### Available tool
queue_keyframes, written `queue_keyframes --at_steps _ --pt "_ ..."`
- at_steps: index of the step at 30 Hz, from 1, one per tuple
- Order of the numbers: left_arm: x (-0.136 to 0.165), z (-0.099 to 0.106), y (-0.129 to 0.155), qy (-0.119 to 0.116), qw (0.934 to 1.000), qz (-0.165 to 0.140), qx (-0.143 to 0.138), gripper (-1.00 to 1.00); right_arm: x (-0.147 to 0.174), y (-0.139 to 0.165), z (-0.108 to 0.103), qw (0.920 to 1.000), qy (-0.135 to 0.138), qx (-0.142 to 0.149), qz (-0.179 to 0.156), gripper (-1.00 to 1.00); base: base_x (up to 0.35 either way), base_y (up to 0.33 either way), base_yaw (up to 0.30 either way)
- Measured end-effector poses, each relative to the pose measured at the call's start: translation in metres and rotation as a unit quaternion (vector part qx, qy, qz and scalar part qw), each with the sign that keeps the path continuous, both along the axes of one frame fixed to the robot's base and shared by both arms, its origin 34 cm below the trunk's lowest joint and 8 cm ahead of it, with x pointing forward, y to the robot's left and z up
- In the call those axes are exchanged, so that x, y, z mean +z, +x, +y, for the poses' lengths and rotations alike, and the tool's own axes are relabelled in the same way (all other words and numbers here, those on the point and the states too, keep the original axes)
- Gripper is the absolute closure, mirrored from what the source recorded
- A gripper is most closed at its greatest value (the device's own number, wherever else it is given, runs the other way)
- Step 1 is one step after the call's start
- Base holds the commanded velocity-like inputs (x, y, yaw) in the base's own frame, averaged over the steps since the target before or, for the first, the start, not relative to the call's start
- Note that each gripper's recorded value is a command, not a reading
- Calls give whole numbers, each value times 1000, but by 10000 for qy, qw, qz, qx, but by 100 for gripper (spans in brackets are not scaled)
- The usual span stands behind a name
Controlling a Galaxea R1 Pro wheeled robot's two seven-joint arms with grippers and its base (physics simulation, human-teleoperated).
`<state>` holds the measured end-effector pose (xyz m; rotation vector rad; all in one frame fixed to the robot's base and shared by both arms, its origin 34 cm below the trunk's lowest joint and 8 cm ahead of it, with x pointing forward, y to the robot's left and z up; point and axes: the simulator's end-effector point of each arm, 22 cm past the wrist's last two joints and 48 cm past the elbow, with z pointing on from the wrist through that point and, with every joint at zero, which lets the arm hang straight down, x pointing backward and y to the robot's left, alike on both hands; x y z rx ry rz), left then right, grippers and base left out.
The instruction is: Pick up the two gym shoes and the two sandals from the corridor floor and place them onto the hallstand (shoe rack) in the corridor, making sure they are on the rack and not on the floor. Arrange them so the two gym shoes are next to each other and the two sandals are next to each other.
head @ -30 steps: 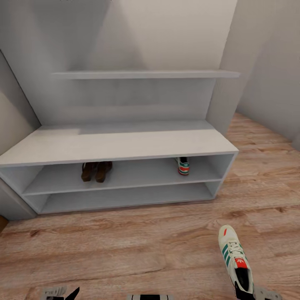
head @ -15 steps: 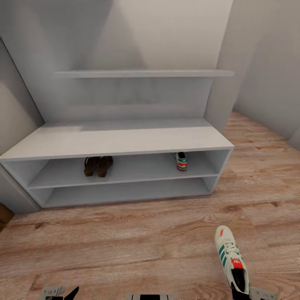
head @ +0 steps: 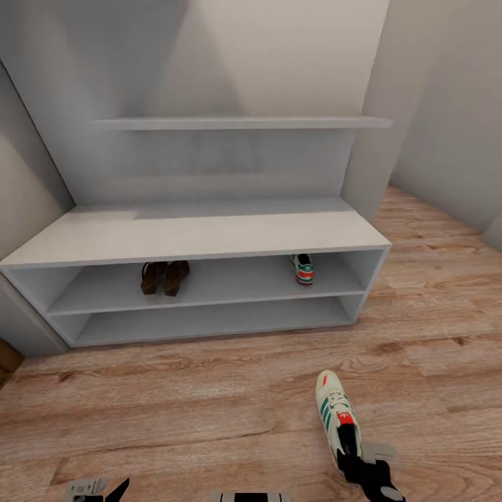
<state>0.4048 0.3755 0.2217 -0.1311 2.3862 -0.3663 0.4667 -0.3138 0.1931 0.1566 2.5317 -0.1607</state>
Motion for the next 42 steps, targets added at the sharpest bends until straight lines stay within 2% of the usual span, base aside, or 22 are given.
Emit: queue_keyframes --at_steps 4,9,13,23,27,30,42 --pt "0 0 0 1 10000 4 0 -100 27 39 20 10000 43 38 -71 100 0 0 0" --pt "0 0 -1 0 10000 9 1 -100 76 89 43 9991 27 187 -375 100 0 0 0" --pt "0 1 -1 -1 10000 9 2 -100 100 106 54 9987 0 317 -407 100 0 0 0" --pt "0 -4 -1 -52 10000 -1 -70 -100 116 119 60 9982 -11 377 -471 100 0 0 0" --pt "3 -10 -2 -170 9997 -25 -186 -100 131 143 77 9971 16 517 -561 100 0 0 0" --pt "3 -14 -3 -224 9994 -34 -246 -100 139 158 80 9974 -18 515 -512 100 0 0 0" --pt "4 -18 -3 -266 9992 -39 -305 -100 158 196 74 9980 -276 367 -443 100 0 0 0"
